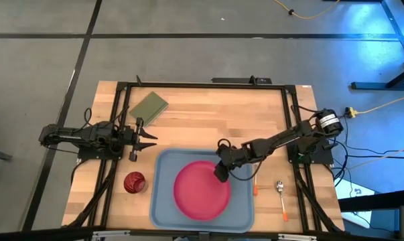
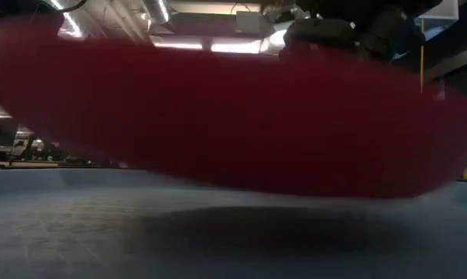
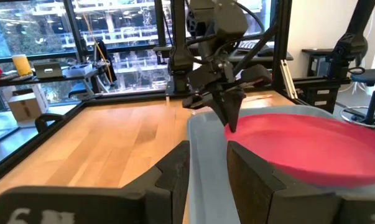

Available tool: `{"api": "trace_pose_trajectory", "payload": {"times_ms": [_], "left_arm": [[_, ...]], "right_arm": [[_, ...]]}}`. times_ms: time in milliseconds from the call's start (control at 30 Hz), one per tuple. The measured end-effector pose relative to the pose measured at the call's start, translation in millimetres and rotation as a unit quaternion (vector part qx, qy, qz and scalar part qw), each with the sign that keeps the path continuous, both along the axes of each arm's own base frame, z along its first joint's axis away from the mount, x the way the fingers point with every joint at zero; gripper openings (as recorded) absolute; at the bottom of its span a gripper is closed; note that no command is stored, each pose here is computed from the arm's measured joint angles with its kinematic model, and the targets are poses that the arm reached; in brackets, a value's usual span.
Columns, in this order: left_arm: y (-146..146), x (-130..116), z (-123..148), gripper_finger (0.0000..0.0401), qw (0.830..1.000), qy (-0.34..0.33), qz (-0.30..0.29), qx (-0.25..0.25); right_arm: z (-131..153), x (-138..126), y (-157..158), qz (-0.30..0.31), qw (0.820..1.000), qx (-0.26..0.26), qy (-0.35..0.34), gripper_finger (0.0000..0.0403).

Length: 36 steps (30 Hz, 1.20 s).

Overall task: Pick and place plate/cup/fork/spoon on tray
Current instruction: Put the pink plate on the blue tray, then put the orange fork on the blue tray to the right side of the pink plate

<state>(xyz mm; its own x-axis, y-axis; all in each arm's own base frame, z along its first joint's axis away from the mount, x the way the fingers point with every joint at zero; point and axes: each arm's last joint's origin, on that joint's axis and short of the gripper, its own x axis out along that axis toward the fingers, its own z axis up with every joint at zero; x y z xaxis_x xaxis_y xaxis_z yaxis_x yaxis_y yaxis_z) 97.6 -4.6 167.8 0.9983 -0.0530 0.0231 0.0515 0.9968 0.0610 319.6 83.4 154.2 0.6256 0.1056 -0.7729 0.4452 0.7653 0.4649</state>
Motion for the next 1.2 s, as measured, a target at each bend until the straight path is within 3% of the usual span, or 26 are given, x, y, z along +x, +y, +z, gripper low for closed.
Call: {"api": "trace_pose_trajectory", "payload": {"times_ms": [200,600,900,1067,1200], "left_arm": [[0,0,0,0.0100,1.000,0.000,0.000,0.000],[0,0,0,0.0100,1.000,0.000,0.000,0.000],[0,0,0,0.0100,1.000,0.000,0.000,0.000],[0,0,0,0.0100,1.000,0.000,0.000,0.000],[0,0,0,0.0100,1.000,0.000,0.000,0.000]], "right_arm": [[-3,-4,1,-0.016,1.000,0.009,0.024,0.0052],[-2,-8,-1,-0.025,0.999,-0.008,0.039,0.0055],[44,-19,-8,-0.081,0.994,-0.074,-0.013,0.0055],[59,-42,-2,-0.105,0.989,-0.087,0.057,0.0055],[56,-65,9,-0.184,0.971,-0.074,0.135,0.0055]]}}
